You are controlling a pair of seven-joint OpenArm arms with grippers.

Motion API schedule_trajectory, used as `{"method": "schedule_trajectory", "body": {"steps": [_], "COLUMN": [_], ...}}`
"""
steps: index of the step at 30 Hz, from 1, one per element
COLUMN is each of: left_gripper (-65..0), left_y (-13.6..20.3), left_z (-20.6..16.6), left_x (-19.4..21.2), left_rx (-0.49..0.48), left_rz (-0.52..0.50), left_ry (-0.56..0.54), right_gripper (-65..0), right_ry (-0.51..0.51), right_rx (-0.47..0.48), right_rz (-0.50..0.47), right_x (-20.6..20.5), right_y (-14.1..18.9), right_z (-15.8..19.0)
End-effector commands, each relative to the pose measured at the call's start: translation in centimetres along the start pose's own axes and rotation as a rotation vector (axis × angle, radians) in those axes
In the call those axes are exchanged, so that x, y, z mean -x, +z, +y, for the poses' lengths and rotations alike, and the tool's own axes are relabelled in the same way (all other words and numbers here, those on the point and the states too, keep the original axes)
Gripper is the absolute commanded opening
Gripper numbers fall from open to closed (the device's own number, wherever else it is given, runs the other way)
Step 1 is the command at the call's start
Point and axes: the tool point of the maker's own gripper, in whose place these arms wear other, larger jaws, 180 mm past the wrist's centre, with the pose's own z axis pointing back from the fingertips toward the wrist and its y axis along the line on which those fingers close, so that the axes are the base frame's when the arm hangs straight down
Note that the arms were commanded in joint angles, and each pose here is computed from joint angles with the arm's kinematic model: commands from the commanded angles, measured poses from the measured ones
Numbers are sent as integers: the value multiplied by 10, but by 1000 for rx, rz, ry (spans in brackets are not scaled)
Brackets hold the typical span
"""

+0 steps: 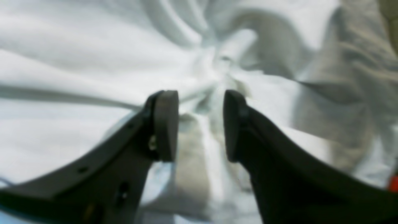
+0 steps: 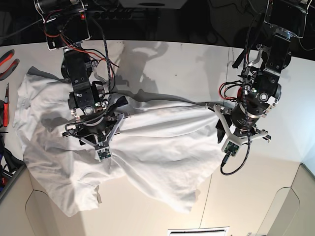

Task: Layout the t-shirt on the table in an organized manner, then fold the t-shirt properly
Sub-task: 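Grasp the t-shirt with the left gripper and pull it away from the right gripper, then pull the shirt collar edge back with the right gripper to spread it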

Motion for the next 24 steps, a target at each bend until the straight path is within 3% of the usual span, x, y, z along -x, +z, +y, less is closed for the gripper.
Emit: {"method": "schedule_trajectory", "body": {"steps": [1,7,19,21,23,24], "left_gripper": [-446,-446,-446,-446,-446,-446], "left_y": [1,2,0,0,-1,-1], "left_z": [10,8,-16,-16,-16,-16], "left_x": [-14,-11,-15,-15,-16,-16], "left_rx": [-24,-15,35,35,35,35], "left_rz": [-45,-39,-52,-50,-52,-54], "left_ry": [-10,1,40,41,41,41], "right_gripper": [-408,-408,-412,-482,-621,-650], "right_ry": [-6,12,27,43,50,52], "right_rx": [42,106,79,83,85,87], "right_rz": [-74,-84,11,42,57,59], "right_x": [-23,-19,26,37,41,41], "right_y": [6,11,-13,-16,-17,-17], "right_z": [-16,-45,-36,-35,-36,-36]}}
